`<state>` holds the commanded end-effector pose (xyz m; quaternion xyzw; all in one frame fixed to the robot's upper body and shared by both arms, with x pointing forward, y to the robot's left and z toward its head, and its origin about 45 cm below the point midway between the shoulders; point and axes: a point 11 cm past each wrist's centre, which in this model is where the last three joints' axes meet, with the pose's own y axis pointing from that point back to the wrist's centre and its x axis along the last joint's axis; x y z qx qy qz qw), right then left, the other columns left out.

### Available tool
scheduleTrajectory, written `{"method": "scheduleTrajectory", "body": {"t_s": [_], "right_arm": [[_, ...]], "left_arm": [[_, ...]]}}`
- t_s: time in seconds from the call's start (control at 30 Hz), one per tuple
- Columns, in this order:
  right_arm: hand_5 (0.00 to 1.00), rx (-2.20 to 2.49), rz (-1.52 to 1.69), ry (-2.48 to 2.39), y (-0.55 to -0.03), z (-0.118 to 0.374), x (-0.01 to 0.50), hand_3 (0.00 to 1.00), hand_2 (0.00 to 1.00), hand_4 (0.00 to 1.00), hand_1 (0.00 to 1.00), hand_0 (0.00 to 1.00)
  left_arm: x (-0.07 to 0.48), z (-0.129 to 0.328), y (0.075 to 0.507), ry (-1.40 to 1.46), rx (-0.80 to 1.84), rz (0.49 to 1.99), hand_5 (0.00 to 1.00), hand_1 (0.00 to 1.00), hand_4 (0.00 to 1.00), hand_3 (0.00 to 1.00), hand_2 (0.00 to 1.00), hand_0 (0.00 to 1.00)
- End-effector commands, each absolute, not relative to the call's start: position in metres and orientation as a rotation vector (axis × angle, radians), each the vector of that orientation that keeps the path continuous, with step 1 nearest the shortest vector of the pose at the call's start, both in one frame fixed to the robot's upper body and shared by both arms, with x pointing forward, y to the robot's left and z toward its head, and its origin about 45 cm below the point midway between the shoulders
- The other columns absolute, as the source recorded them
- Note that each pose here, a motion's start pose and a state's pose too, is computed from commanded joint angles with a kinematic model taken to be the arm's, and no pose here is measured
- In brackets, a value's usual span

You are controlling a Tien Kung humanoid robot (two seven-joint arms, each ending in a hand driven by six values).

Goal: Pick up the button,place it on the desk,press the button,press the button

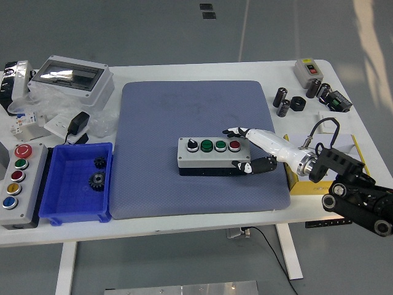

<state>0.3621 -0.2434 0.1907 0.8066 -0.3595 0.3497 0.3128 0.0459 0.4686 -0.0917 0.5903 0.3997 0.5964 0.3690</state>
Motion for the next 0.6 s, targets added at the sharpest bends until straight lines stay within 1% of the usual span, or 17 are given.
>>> {"method": "scheduleTrajectory", "body": {"t_s": [0.17, 0.2, 0.37, 0.4, 0.47, 0.57, 0.6], "right_arm": [[0.002, 2.175, 0.832, -0.998, -0.259, 0.218, 0.356, 0.947, 0.866, 0.426, 0.872, 0.946], [0.002, 2.191, 0.824, -1.011, -0.262, 0.233, 0.355, 0.949, 0.869, 0.438, 0.872, 0.947], [0.002, 2.164, 0.891, -1.043, -0.265, 0.257, 0.359, 0.949, 0.869, 0.438, 0.872, 0.947], [0.002, 2.15, 0.907, -1.054, -0.267, 0.261, 0.359, 0.952, 0.875, 0.456, 0.875, 0.948], [0.002, 2.105, 0.943, -1.069, -0.269, 0.271, 0.36, 0.952, 0.875, 0.456, 0.875, 0.948], [0.002, 2.067, 0.927, -0.985, -0.262, 0.271, 0.355, 0.952, 0.875, 0.456, 0.875, 0.948], [0.002, 2.071, 0.903, -0.96, -0.257, 0.27, 0.354, 0.949, 0.876, 0.471, 0.885, 0.934]], "left_arm": [[0.043, -0.092, 0.468, 1.032, 1.517, 1.529, 0.225, 0.513, 0.605, 0.587, 0.526, 0.625], [0.042, -0.093, 0.468, 1.035, 1.518, 1.528, 0.224, 0.514, 0.604, 0.587, 0.524, 0.625], [0.043, -0.093, 0.466, 1.035, 1.515, 1.525, 0.224, 0.514, 0.604, 0.587, 0.524, 0.625], [0.043, -0.093, 0.466, 1.034, 1.513, 1.525, 0.219, 0.513, 0.6, 0.588, 0.525, 0.625], [0.043, -0.093, 0.466, 1.035, 1.512, 1.525, 0.219, 0.513, 0.6, 0.588, 0.525, 0.625], [0.04, -0.093, 0.467, 1.04, 1.519, 1.526, 0.219, 0.513, 0.6, 0.588, 0.525, 0.625], [0.039, -0.093, 0.467, 1.041, 1.521, 1.527, 0.219, 0.513, 0.599, 0.587, 0.525, 0.624]]}}
